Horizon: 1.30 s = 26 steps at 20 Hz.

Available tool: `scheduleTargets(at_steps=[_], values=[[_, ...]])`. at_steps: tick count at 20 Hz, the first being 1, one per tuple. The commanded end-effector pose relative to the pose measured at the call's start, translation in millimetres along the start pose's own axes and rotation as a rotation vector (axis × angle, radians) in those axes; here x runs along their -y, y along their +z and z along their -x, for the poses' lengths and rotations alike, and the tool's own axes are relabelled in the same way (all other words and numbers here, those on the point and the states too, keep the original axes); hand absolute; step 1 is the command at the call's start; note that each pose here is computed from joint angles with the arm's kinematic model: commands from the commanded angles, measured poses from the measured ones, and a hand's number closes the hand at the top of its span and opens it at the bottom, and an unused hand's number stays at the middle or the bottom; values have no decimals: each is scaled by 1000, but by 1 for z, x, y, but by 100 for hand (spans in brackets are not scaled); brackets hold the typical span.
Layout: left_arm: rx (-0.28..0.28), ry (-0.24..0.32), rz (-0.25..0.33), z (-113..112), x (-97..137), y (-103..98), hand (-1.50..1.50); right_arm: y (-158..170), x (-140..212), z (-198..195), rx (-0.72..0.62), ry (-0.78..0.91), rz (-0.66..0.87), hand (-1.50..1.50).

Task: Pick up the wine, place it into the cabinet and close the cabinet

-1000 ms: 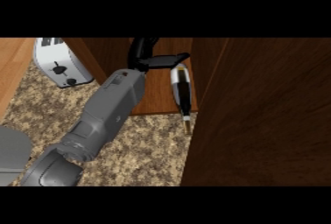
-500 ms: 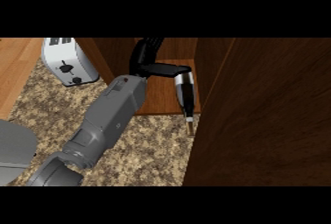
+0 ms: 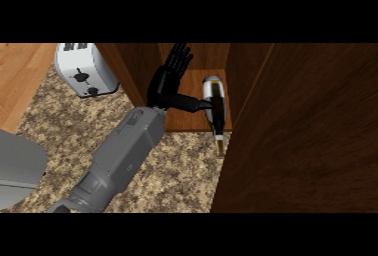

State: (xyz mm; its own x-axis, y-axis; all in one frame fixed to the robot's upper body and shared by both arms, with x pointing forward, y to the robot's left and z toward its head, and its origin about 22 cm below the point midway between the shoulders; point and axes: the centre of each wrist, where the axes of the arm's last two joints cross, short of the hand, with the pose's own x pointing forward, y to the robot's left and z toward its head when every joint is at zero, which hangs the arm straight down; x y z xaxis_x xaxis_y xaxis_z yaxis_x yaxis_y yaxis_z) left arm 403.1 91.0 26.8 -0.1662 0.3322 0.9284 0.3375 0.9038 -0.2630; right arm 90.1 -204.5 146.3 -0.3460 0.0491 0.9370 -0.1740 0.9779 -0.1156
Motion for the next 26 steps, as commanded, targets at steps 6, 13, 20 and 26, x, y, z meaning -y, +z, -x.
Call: scheduleTargets(at_steps=[6, 13, 20, 26], values=[[-29, 63, 18, 16, 16, 60, -150, 7, 7, -51, 36, -90, 18, -150], [-30, 106, -7, -3, -2, 100, -150, 14, 4, -57, 27, -84, 12, -150], [-29, 149, -36, -7, -10, 163, -150, 9, 8, -45, 14, -25, -39, -150], [18, 120, -44, -30, -62, 182, -150, 11, 4, -53, 16, -60, -171, -150]])
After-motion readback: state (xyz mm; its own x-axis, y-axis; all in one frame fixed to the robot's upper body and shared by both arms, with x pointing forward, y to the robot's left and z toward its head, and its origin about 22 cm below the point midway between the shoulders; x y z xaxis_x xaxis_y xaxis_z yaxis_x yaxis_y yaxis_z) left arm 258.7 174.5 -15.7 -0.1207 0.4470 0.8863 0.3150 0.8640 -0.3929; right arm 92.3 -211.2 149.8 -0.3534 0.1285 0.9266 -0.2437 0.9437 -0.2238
